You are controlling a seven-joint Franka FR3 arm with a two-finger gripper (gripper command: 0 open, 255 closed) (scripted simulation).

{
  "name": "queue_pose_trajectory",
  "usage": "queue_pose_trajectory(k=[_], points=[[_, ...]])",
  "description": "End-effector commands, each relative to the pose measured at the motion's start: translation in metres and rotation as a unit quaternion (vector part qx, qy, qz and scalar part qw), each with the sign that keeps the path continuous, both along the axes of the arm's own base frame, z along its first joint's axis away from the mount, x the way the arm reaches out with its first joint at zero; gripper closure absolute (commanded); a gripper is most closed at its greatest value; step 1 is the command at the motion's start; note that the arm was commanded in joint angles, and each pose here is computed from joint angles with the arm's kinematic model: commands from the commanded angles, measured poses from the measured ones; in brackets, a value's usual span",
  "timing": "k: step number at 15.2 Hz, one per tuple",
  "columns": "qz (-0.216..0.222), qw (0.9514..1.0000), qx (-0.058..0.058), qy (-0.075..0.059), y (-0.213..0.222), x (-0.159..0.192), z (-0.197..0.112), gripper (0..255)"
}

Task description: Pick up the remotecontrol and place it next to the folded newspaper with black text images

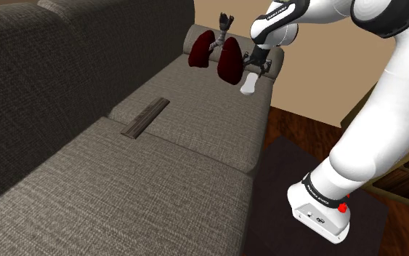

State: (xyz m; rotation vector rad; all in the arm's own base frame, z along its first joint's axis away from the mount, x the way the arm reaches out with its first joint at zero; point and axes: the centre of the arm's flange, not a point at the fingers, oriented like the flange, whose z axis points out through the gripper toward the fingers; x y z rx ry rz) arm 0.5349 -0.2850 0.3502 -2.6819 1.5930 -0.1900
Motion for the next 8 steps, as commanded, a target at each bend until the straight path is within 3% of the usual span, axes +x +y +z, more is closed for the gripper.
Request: queue_pose_trajectory(k=[1,3,4,8], points=[[0.014,0.9986,0.026,0.043,0.019,-0.003,-0.017,0],[0.014,0.9986,0.026,0.043,0.019,-0.003,-0.017,0],[0.014,0.9986,0.026,0.043,0.016,0.0,-0.025,255],[0.014,0.9986,0.026,0.043,0.013,0.007,-0.027,255]])
